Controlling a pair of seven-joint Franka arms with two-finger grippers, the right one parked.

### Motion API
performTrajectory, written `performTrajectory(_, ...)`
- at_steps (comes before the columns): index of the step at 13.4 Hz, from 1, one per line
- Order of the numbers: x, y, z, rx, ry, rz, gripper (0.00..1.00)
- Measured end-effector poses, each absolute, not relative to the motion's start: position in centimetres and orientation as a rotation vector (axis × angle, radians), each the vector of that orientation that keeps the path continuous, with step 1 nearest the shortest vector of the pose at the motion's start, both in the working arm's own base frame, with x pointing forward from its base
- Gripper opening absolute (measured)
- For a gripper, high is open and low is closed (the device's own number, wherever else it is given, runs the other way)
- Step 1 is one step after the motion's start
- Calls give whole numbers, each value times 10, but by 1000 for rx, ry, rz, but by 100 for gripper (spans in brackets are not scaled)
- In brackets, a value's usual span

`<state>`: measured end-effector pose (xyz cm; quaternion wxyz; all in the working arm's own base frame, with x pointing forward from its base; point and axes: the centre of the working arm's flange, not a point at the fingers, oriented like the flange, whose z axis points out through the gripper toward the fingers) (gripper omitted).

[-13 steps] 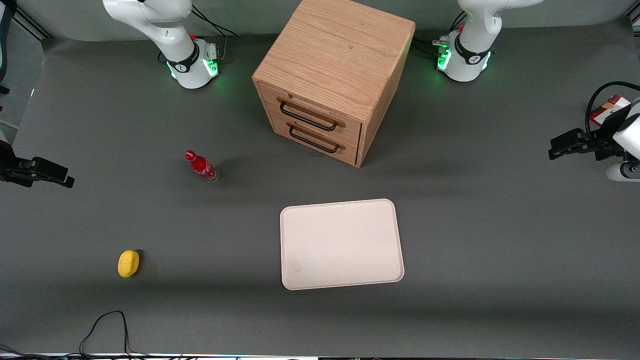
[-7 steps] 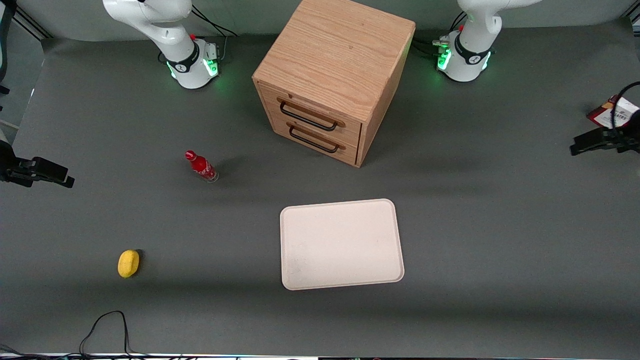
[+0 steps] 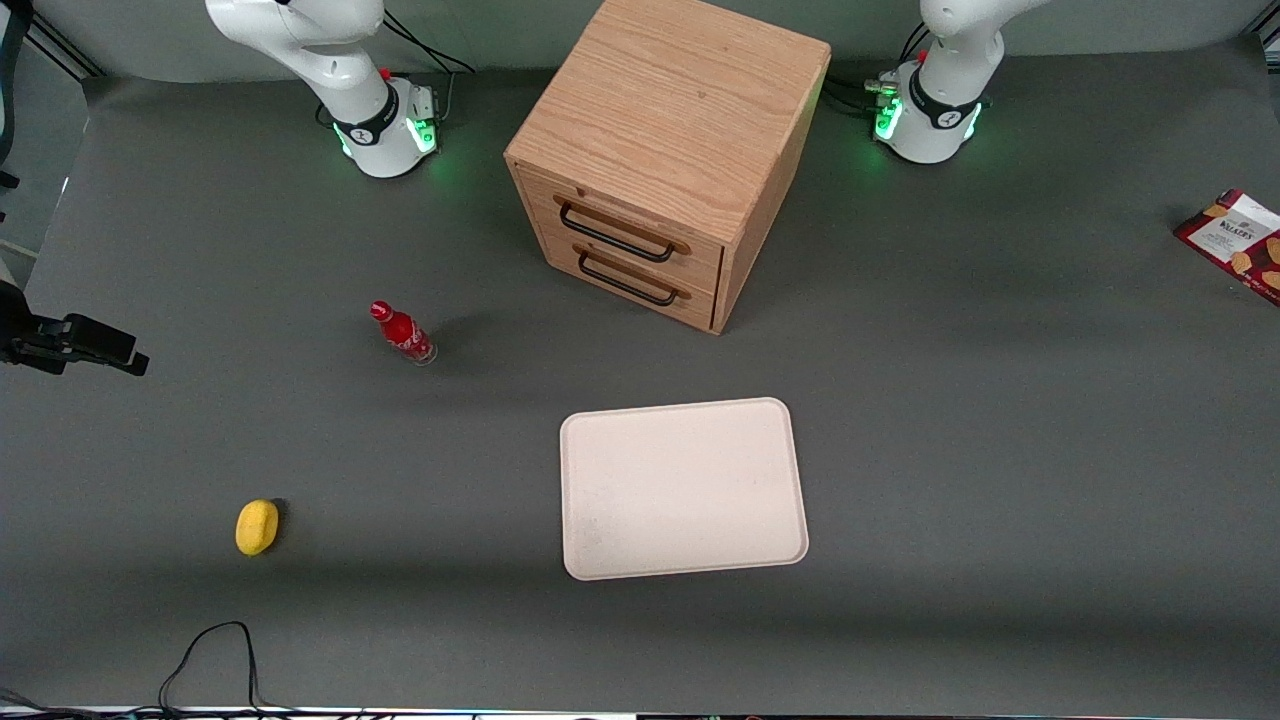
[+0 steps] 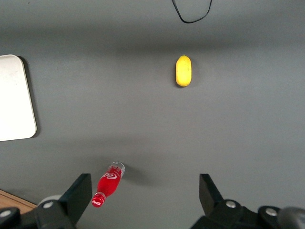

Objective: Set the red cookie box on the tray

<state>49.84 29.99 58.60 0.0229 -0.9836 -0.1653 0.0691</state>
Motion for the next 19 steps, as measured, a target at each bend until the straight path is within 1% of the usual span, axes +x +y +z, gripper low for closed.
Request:
performTrajectory(3,449,393,568,-3041,-585,192,100)
performTrajectory(6,384,469,547,-3022,-780,223,100)
performTrajectory(10,314,521,540,-2981,-1001,235,100)
performTrajectory(13,269,546,523,-2932,-1263,169,100)
performTrajectory(15,269,543,512,-2852,-1440,160,100)
performTrajectory(19,297,524,501,-2781,-1534,128,100)
